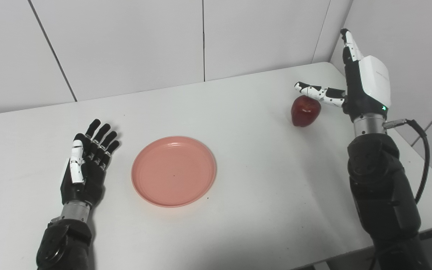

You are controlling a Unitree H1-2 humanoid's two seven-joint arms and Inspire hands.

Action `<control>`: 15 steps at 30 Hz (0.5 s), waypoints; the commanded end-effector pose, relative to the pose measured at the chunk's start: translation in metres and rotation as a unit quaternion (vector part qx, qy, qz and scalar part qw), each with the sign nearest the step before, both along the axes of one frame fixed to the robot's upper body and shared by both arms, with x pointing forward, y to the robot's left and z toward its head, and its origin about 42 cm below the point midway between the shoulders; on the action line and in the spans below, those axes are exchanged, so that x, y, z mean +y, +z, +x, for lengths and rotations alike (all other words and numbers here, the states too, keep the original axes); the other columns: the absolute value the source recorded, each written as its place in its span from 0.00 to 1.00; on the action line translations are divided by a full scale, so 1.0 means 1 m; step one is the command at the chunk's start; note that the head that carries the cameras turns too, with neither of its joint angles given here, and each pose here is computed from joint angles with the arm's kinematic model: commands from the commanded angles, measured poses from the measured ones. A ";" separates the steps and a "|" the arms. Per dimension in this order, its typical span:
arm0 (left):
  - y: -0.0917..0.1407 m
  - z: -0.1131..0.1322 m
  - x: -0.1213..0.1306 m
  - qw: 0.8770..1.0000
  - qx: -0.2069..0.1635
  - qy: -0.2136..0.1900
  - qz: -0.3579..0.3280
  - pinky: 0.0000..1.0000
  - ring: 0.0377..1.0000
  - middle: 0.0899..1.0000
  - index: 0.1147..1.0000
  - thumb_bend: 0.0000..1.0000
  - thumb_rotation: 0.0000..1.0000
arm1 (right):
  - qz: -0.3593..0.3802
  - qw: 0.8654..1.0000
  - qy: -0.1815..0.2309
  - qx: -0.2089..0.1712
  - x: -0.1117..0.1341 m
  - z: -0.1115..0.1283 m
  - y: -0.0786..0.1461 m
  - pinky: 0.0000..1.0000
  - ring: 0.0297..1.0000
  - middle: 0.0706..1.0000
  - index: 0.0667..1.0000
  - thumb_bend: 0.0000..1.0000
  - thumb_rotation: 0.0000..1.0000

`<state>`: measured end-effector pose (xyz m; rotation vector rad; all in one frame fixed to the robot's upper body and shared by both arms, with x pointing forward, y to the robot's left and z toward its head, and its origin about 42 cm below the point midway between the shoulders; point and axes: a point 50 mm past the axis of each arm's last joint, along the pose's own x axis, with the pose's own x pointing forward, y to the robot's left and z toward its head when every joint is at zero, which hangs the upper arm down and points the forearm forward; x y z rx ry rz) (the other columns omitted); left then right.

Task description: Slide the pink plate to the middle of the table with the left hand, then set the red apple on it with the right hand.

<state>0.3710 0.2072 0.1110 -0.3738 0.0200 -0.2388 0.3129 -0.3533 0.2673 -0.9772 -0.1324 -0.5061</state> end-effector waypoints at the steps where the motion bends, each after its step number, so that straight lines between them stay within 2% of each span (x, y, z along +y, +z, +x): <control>1: -0.019 -0.008 0.005 0.999 0.044 0.004 0.001 0.89 0.88 0.90 0.88 0.37 1.00 | -0.017 1.000 -0.005 -0.026 -0.006 0.003 0.015 0.77 0.89 0.95 0.98 1.00 0.44; 15: -0.018 -0.009 0.004 0.999 0.050 0.005 -0.006 0.89 0.88 0.89 0.88 0.36 1.00 | 0.012 0.999 -0.012 0.040 -0.022 0.019 -0.017 0.74 0.87 0.94 0.98 1.00 0.43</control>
